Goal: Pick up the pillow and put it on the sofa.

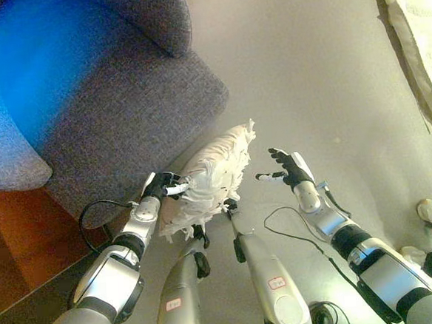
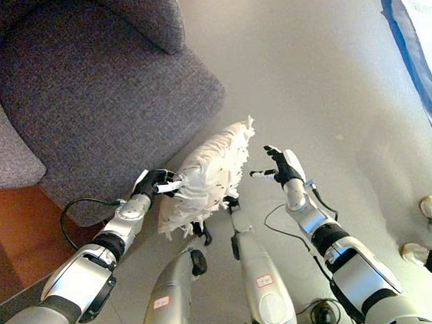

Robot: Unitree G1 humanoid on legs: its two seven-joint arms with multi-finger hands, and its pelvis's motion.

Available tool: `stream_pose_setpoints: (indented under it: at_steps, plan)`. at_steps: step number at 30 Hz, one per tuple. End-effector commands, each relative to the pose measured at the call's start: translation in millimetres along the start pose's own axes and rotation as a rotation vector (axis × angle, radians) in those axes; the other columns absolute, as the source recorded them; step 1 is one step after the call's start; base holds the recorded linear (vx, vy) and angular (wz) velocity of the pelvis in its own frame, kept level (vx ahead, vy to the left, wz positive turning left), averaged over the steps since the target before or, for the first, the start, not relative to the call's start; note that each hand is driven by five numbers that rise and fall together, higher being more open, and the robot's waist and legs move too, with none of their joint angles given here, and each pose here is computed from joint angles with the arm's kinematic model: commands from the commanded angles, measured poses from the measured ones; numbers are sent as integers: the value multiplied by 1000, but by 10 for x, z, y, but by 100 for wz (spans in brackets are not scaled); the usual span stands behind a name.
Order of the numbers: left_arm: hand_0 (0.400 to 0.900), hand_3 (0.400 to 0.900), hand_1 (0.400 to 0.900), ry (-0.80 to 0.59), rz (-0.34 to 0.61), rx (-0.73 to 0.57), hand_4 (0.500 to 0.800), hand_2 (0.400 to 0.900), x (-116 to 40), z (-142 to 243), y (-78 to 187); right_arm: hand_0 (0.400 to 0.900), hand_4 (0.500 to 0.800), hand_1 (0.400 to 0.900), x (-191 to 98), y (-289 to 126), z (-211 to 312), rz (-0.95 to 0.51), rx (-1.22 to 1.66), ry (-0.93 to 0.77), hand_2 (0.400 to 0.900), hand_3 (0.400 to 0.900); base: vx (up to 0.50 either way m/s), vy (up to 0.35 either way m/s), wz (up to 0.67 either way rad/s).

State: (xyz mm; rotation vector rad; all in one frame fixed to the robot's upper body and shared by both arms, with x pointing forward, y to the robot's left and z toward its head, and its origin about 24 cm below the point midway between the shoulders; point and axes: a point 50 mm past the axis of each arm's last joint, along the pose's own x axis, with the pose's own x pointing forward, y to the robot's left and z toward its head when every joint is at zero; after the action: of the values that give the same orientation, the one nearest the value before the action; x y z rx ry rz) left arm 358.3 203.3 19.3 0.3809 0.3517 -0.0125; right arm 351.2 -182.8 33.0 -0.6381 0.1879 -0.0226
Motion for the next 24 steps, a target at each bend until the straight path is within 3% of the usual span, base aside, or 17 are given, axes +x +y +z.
stream_pose_setpoints:
  at_steps: [1, 12, 24]
  plan:
    - [400, 400, 400, -91, 46, 3, 500, 400, -2, 118, 135, 900, 800, 900, 20, -129, 3, -34, -4, -19, 900, 900, 26, 18, 8]
    - [400, 400, 400, -59, 28, 24, 500, 400, -160, -291, 12, 900, 800, 900, -465, 277, -1002, 130, -56, 299, 900, 900, 68, 20, 8]
    - [400, 400, 400, -20, -31, 66, 500, 400, -340, -562, -40, 900, 800, 900, -1072, 374, -1699, 220, -54, 545, 900, 900, 95, 27, 9]
